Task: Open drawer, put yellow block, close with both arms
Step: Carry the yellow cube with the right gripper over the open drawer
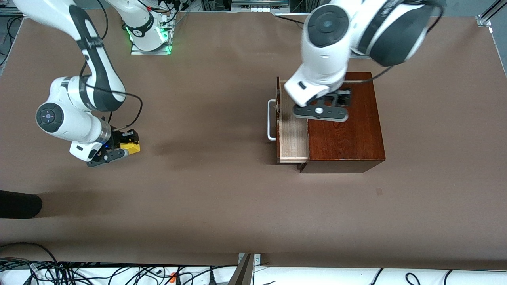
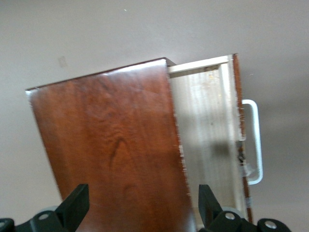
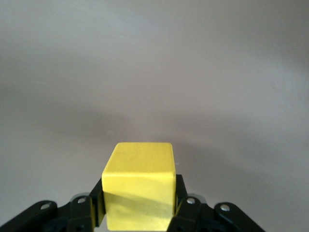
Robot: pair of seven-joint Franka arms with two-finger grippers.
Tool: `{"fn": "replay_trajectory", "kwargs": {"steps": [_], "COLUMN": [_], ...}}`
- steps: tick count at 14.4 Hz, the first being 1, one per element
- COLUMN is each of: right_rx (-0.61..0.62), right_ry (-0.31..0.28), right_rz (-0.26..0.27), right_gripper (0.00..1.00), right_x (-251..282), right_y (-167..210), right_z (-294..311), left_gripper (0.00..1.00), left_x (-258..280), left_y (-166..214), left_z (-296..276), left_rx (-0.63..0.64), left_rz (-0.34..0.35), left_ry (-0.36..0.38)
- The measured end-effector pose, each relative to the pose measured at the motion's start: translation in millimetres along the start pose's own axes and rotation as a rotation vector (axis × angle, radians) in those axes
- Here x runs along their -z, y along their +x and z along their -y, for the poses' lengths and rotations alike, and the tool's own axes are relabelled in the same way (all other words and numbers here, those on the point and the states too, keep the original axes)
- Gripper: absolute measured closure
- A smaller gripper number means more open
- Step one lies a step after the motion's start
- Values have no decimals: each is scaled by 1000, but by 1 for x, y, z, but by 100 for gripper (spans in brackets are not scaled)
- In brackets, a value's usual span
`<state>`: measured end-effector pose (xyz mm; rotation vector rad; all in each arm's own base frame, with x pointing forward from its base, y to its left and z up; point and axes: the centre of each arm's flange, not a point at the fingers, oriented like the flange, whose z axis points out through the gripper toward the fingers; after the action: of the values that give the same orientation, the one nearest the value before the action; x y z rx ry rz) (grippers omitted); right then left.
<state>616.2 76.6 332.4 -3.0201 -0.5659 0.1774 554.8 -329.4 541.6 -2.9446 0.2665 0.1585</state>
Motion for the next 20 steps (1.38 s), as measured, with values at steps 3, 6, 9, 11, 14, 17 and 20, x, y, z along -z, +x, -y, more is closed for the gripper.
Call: {"fn": "replay_trajectory", "kwargs": {"steps": [3, 6, 9, 11, 14, 17, 20], "right_rx": [125, 269, 419, 514, 659, 791, 869], "right_ry": [-5, -24, -35, -53, -109, -124, -120], "right_rz": [3, -43, -69, -102, -166, -207, -235], "right_gripper": [45, 45, 45, 45, 45, 45, 45], "right_x": [53, 77, 80, 86, 96, 97, 91], "right_y": [27, 44, 48, 51, 54, 48, 42], "right_z": [74, 179, 280, 338, 418, 481, 521], "left_gripper": [0, 0, 0, 0, 0, 0, 0], "left_x": [12, 18, 13, 6, -4, -20, -33], "left_y": [2, -2, -5, -12, -20, -31, -44], "left_z": [59, 115, 186, 225, 254, 262, 271], "left_rx": [-17, 8, 23, 32, 70, 99, 121], "left_rz": [13, 72, 108, 111, 61, -23, -46], "left_ry": [-1, -86, -165, -158, -141, -133, -132]}}
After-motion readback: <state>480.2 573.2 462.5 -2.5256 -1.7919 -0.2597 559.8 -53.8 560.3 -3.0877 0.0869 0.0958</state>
